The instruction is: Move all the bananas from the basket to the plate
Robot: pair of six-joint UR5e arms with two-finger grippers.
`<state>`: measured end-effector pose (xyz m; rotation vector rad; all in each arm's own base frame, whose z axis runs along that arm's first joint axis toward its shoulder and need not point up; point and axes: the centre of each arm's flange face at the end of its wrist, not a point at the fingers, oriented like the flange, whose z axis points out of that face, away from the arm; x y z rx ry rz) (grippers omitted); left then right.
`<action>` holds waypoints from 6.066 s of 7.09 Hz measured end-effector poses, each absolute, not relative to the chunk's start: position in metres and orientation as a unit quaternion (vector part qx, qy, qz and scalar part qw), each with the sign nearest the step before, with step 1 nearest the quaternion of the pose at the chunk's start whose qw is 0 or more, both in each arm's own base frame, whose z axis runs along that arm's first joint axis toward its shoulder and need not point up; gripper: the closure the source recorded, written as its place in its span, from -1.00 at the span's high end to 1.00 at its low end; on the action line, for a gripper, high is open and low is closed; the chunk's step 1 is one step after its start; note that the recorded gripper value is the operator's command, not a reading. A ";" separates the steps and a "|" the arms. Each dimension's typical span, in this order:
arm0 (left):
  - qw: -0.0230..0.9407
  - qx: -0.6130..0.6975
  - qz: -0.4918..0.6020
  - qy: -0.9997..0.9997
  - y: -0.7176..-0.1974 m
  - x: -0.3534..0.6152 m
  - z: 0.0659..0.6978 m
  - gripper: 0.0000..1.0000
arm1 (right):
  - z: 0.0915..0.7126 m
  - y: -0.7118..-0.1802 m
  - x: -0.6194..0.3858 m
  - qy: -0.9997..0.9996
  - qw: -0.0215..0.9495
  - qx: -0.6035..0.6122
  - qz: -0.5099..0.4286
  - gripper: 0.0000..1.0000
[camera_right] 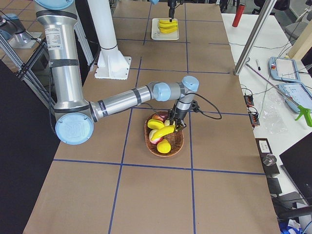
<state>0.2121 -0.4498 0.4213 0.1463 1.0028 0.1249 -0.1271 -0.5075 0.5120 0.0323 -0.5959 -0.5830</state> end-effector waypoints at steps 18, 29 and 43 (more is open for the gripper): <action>0.741 0.128 0.044 0.657 -0.443 0.276 0.292 1.00 | 0.213 -0.506 -0.390 -0.615 0.770 0.020 0.170 -0.97; 0.660 0.166 0.129 0.721 -0.392 0.396 0.211 1.00 | 0.133 -0.455 -0.470 -0.667 0.735 -0.013 0.118 -0.90; 0.651 0.172 0.124 0.729 -0.370 0.424 0.197 -0.08 | 0.120 -0.444 -0.476 -0.675 0.727 -0.033 0.126 -0.84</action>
